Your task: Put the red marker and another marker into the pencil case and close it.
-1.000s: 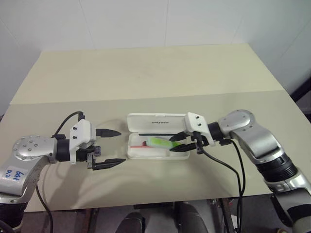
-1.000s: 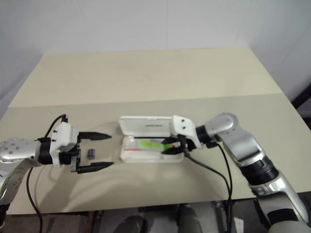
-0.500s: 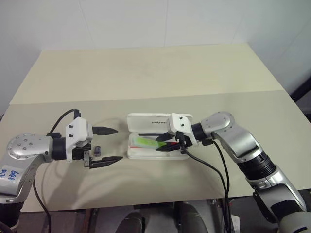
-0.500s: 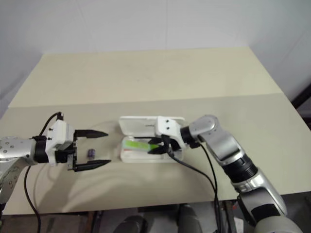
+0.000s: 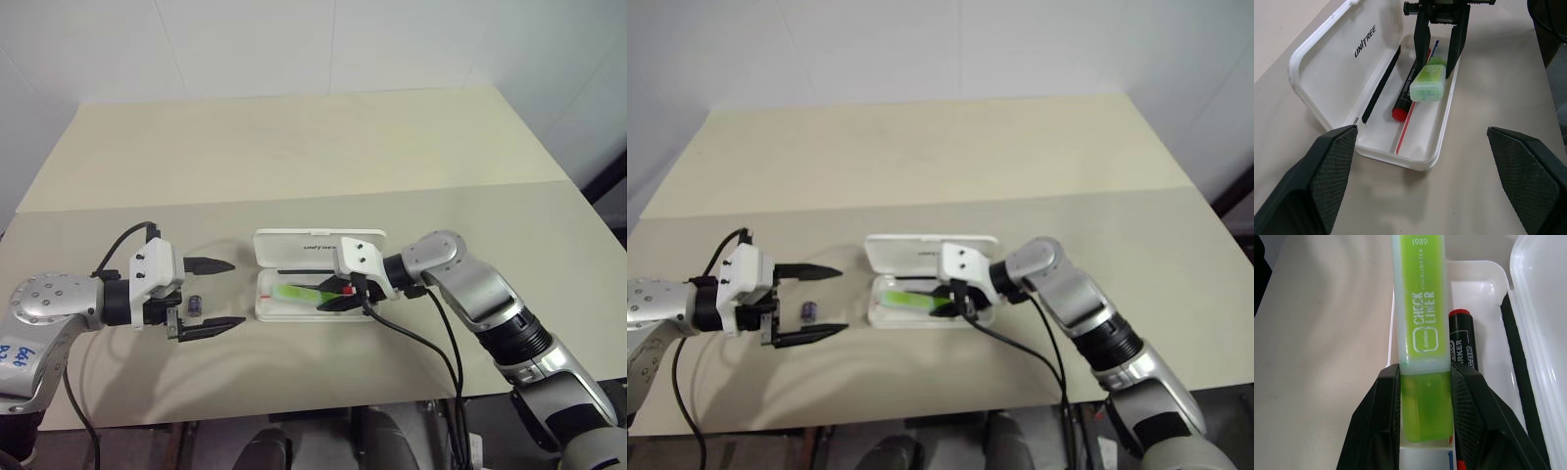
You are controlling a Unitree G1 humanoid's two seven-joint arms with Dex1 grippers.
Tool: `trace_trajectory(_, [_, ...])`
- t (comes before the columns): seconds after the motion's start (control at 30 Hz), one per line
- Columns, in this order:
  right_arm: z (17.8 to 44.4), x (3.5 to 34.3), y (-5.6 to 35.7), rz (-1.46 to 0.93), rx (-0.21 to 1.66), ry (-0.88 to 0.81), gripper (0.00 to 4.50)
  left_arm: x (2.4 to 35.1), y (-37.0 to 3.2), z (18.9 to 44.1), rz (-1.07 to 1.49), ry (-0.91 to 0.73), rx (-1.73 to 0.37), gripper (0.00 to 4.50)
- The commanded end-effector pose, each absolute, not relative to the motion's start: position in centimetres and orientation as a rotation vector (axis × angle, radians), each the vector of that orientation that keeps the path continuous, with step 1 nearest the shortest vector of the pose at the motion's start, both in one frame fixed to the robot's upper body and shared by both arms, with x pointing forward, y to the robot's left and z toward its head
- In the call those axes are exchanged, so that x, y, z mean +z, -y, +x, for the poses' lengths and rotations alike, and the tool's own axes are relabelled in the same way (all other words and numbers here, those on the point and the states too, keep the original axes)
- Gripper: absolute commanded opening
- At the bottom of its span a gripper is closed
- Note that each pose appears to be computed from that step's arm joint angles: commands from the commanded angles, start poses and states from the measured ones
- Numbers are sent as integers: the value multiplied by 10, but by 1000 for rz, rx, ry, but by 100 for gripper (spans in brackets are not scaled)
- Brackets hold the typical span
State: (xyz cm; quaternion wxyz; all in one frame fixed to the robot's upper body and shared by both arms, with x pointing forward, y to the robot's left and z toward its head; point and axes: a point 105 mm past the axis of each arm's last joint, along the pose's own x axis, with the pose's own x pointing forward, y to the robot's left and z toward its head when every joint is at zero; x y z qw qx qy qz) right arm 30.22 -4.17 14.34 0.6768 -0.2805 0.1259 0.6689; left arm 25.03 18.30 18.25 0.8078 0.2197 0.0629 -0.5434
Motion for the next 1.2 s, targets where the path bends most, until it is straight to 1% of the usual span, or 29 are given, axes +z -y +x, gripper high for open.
trace_trajectory(0.03, [299,142,42,-646,1515,-290,109,197,-183,249,520,-88,-1151,450])
trace_trajectory(0.2, [298,140,42,-647,1525,-304,109,197,-183,250,522,-85,-1149,450])
trace_trajectory(0.27, [298,141,41,-644,1523,-299,186,197,-183,251,523,-84,-1149,450])
trace_trajectory(0.3, [297,141,41,-644,1529,-299,214,197,-183,251,523,-83,-1149,450])
trace_trajectory(0.33, [296,142,40,-643,1533,-294,257,197,-183,251,523,-82,-1149,450])
trace_trajectory(0.4, [296,143,40,-642,1537,-288,328,197,-183,252,523,-81,-1149,450])
trace_trajectory(0.43, [297,146,38,-643,1530,-273,355,197,-183,252,523,-79,-1149,450])
trace_trajectory(0.57, [300,155,37,-647,1523,-238,355,197,-182,253,521,-74,-1148,450])
trace_trajectory(0.8, [301,168,45,-623,1517,-226,355,196,-182,254,521,-70,-1146,450])
trace_trajectory(0.93, [304,170,51,-617,1500,-230,355,196,-181,254,521,-68,-1148,450])
trace_trajectory(1.2, [301,170,46,-576,1512,-227,355,196,-178,256,516,-62,-1153,450])
